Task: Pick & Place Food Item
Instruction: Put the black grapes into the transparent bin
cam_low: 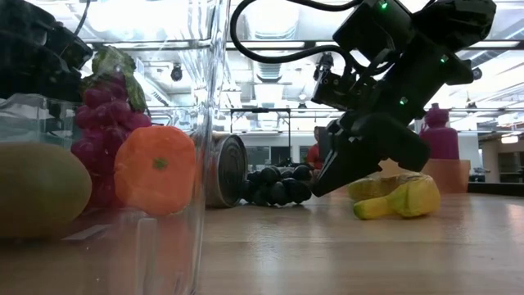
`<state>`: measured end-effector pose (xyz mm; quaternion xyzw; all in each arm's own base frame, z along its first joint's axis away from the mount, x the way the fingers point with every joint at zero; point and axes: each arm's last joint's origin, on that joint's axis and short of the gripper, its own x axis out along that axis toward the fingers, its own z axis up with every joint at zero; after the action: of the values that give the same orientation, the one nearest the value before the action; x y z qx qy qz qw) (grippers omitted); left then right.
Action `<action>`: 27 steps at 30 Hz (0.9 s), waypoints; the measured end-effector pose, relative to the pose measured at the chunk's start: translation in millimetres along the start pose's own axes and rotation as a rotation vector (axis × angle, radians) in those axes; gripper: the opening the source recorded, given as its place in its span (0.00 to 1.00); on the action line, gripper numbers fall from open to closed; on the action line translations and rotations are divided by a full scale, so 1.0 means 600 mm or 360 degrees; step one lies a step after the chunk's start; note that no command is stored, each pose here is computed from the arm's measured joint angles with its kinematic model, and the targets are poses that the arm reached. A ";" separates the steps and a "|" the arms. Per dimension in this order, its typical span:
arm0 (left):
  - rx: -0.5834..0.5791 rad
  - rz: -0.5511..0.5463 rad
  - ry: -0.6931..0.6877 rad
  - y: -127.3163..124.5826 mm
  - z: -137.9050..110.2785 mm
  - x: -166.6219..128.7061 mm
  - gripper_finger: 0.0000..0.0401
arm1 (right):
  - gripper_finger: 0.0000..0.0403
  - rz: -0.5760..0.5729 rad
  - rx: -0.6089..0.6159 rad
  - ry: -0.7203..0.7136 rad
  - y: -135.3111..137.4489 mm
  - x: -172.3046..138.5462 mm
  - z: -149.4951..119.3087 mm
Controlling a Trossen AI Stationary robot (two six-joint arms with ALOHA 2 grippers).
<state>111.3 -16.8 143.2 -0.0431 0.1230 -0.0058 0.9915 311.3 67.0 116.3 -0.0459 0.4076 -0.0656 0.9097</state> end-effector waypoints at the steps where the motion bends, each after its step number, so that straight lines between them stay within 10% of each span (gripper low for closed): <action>1: 0.0000 0.0000 0.0000 0.000 0.000 0.000 0.84 | 0.04 0.0000 0.0000 0.0000 0.000 0.000 0.000; 27: 0.0000 0.0000 0.0000 0.000 0.000 0.000 0.84 | 0.04 0.0016 0.0089 0.0046 0.000 0.000 -0.005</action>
<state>111.3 -16.9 143.3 -0.0431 0.1230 -0.0059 0.9914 309.2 67.1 114.6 -0.0173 0.4190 -0.0730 0.9049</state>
